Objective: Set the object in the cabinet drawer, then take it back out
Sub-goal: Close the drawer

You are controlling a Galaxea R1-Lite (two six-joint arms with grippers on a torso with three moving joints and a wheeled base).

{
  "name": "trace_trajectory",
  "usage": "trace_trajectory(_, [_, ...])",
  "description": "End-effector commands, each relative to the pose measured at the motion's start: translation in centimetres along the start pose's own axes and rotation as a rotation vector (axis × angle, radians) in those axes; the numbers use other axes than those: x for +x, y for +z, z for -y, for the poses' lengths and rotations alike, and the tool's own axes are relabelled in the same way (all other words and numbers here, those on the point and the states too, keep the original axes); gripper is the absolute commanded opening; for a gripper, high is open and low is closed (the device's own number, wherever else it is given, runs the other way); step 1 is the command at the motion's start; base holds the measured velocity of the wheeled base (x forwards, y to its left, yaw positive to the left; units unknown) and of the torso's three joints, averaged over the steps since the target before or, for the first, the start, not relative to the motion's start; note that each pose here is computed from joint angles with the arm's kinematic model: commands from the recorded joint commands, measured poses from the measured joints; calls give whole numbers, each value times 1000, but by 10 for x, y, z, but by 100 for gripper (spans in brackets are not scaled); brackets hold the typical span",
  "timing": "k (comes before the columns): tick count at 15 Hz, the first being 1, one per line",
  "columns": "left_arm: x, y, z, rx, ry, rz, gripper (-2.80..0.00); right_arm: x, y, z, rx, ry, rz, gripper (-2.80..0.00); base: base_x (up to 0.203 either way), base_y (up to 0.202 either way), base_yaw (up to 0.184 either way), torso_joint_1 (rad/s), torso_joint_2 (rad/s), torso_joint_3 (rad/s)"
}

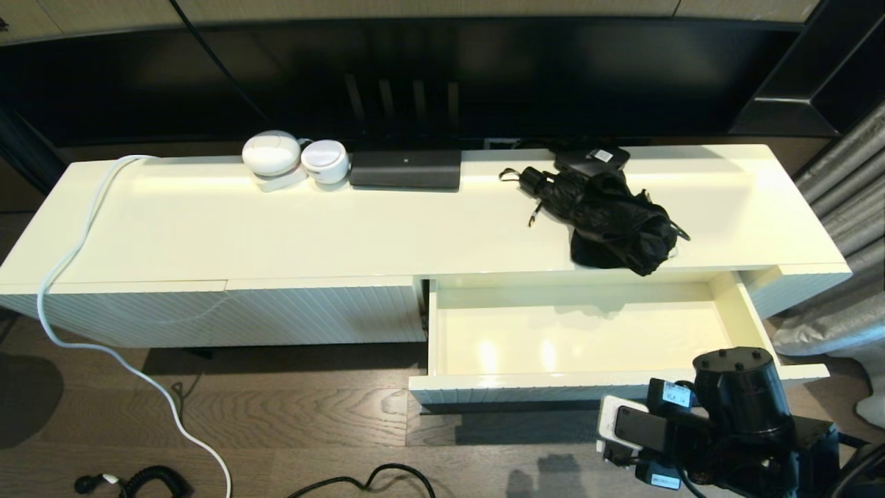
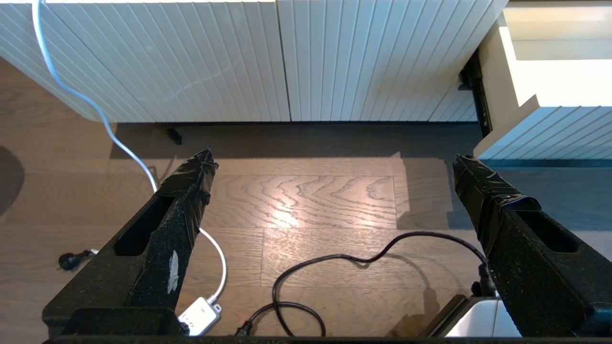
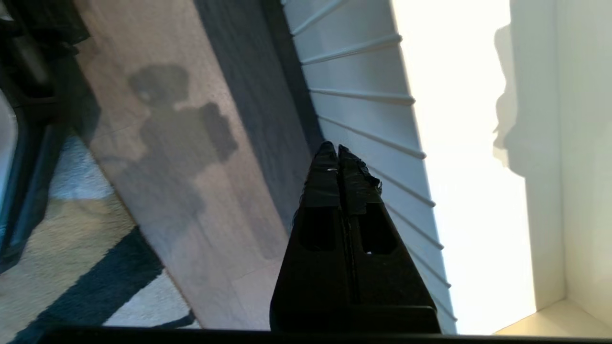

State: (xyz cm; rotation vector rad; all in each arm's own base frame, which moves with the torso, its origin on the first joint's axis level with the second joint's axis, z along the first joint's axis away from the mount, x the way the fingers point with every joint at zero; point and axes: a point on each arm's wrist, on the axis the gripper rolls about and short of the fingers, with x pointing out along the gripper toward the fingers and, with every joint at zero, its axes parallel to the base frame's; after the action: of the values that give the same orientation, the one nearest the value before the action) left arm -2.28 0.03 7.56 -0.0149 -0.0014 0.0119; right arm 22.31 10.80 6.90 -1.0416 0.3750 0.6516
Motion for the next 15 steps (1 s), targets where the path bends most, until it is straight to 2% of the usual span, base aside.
trace_trajectory(1, [0, 0, 0, 0, 2, 0, 0, 7, -3, -1, -9, -5, -6, -280, 0, 0, 0, 0, 0, 0])
trace_trajectory(15, [0, 0, 0, 0, 1, 0, 0, 23, -1, 17, -75, -155, 59, -280, 0, 0, 0, 0, 0, 0])
